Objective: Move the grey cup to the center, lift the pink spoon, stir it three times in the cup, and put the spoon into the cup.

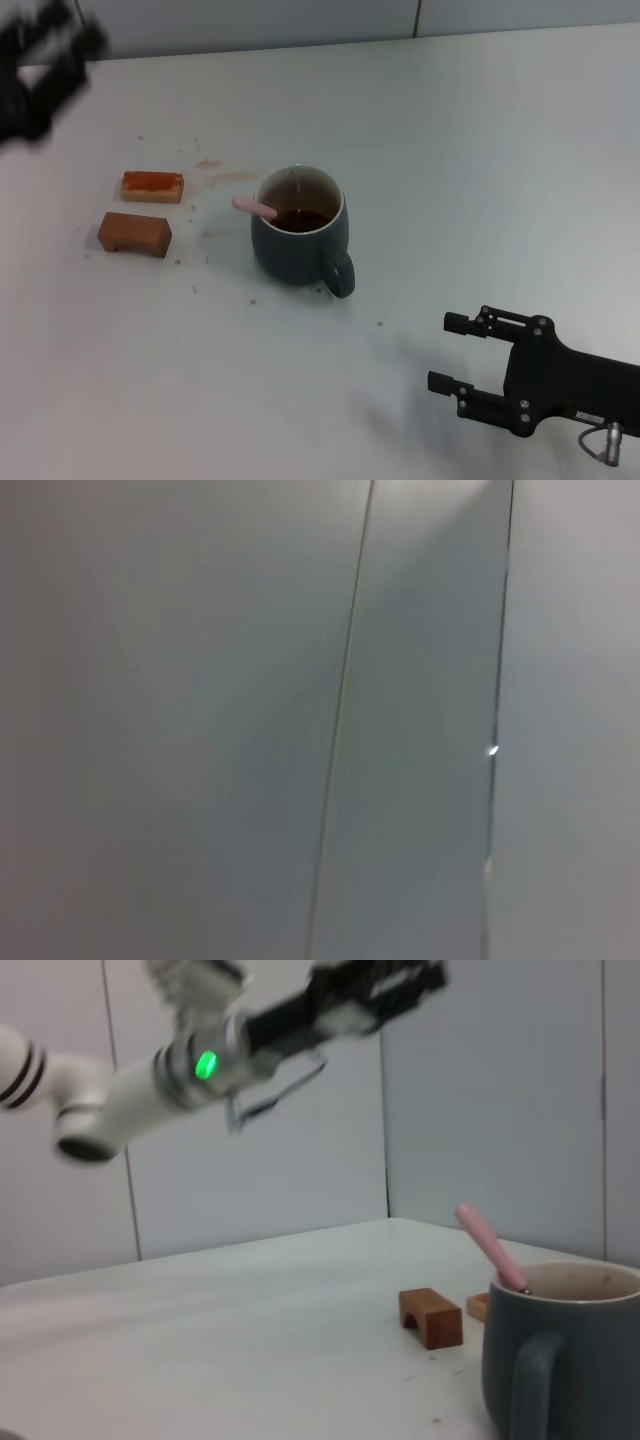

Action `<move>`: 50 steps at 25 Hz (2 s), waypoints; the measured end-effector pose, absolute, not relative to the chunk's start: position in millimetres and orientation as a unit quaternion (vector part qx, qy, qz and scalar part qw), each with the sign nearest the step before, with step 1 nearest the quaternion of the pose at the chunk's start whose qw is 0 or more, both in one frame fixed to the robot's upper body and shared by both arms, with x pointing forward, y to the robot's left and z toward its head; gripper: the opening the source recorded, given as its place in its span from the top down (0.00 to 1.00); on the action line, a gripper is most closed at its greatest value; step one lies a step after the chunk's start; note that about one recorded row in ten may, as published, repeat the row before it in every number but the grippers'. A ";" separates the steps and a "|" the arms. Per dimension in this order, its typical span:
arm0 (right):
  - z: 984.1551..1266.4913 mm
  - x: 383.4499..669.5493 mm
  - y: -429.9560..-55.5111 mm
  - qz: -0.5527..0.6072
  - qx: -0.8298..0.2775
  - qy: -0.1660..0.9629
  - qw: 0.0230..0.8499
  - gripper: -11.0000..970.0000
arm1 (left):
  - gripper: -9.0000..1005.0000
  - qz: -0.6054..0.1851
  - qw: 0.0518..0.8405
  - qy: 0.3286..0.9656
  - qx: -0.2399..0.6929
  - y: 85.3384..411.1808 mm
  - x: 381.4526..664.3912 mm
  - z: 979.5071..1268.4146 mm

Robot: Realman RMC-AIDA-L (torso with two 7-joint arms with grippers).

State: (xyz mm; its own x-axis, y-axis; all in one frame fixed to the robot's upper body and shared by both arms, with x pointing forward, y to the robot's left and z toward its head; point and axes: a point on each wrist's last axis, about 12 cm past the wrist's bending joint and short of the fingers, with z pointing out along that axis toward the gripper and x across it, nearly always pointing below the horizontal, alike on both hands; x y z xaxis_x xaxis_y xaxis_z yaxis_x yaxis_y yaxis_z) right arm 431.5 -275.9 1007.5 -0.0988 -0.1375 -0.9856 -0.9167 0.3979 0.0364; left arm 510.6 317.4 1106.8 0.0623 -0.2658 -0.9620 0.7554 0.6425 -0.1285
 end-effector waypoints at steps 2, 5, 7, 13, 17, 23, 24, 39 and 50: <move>1007.7 431.6 -276.4 0.364 -0.407 0.645 0.535 0.31 | 0.47 -0.335 0.706 0.583 0.220 316.8 491.5 1083.7; 1007.7 431.7 -276.4 0.364 -0.407 0.645 0.535 0.31 | 0.47 -0.306 0.703 0.598 0.234 312.4 465.3 1055.7; 1007.7 431.5 -276.5 0.364 -0.407 0.645 0.535 0.31 | 0.44 -0.288 0.695 0.612 0.243 310.7 448.5 1040.6; 1006.8 431.5 -276.9 0.361 -0.407 0.647 0.534 0.31 | 0.28 -0.261 0.672 0.642 0.262 306.9 410.6 1013.7; 1006.8 431.4 -277.4 0.358 -0.409 0.646 0.535 0.31 | 0.17 -0.257 0.635 0.677 0.269 301.8 403.9 998.2; 1006.0 429.6 -278.6 0.355 -0.411 0.647 0.536 0.31 | 0.14 -0.258 0.625 0.682 0.280 293.6 398.4 991.2; 1006.0 429.6 -278.6 0.355 -0.411 0.647 0.536 0.31 | 0.14 -0.258 0.625 0.682 0.280 293.6 398.4 991.2; 1005.5 429.1 -278.9 0.353 -0.410 0.648 0.536 0.31 | 0.14 -0.262 0.625 0.680 0.280 293.1 396.6 991.5; 1005.7 428.9 -278.6 0.354 -0.411 0.647 0.536 0.31 | 0.14 -0.266 0.623 0.680 0.279 290.3 394.6 990.4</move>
